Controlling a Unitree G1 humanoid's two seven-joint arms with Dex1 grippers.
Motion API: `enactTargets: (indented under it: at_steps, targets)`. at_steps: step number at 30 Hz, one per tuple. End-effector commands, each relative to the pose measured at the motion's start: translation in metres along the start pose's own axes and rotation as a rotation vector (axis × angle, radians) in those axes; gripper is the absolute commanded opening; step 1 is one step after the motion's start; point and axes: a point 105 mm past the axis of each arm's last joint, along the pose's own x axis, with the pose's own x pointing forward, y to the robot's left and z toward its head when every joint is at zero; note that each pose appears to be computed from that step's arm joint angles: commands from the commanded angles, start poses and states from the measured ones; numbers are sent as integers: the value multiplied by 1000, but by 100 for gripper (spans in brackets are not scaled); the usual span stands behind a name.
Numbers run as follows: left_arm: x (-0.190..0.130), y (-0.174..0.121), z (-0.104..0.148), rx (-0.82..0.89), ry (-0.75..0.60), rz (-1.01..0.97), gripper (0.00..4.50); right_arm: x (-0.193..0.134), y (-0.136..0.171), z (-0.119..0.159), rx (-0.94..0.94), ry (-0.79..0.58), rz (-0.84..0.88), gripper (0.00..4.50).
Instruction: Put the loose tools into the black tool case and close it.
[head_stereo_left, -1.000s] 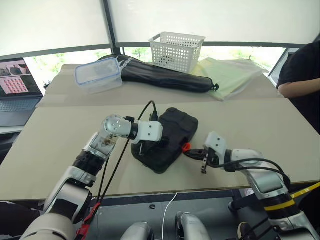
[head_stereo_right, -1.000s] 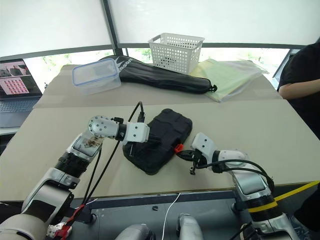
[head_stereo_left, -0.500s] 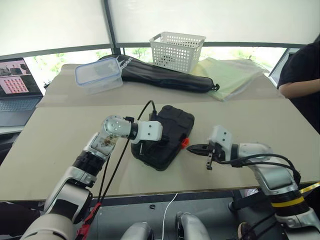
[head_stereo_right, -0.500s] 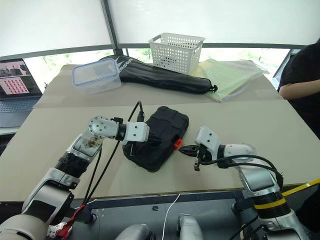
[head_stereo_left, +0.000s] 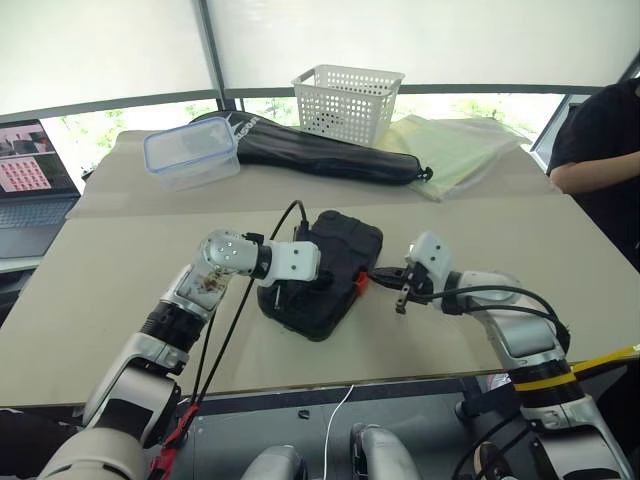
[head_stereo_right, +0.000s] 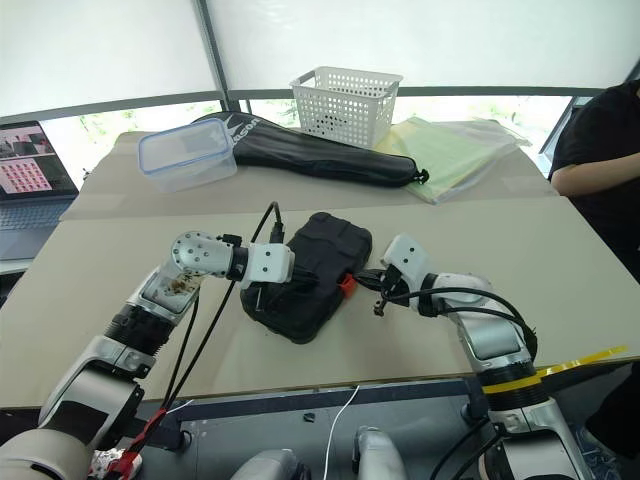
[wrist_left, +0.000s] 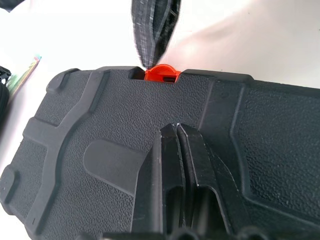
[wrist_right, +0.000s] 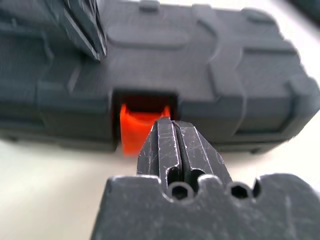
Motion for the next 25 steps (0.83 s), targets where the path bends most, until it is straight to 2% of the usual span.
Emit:
enactTargets:
  at_steps: [1,4,7,8,9,11,14,17,18,19,20,21,25]
  targets:
    - [8,-23,-28,-69,93,-75,13,1,3,15,-47,-37,10,0]
    - [5,-19,-30,-89,92,-39,13,-12,-2,13,-55,-21,-6,0]
    - [-10,-14,-30,-185,62,12,13,-34,-3,17,-5,-26,20,0]
    - [-18,-11,-30,-225,49,37,32,-43,0,18,17,-30,50,58]
    - [-29,-9,-32,-259,45,66,60,-53,3,21,32,-33,84,72]
    - [-50,-7,-37,-303,47,110,107,-69,6,24,58,-26,127,136]
    - [-96,-16,-42,-400,53,160,216,-101,6,25,109,-1,184,240]
    - [-144,-27,-32,-508,37,214,317,-129,1,26,137,41,217,349]
    - [-158,-29,-28,-546,31,246,346,-136,0,26,148,52,224,372]
    - [-176,-33,-23,-596,25,290,394,-144,-5,27,155,61,220,424]
    - [-186,-36,-18,-627,22,316,419,-149,-8,27,158,65,216,449]
    - [-196,-41,-13,-650,10,352,448,-152,-14,28,151,55,198,450]
    - [-208,-53,-4,-674,-24,446,448,-157,-26,29,171,39,182,450]
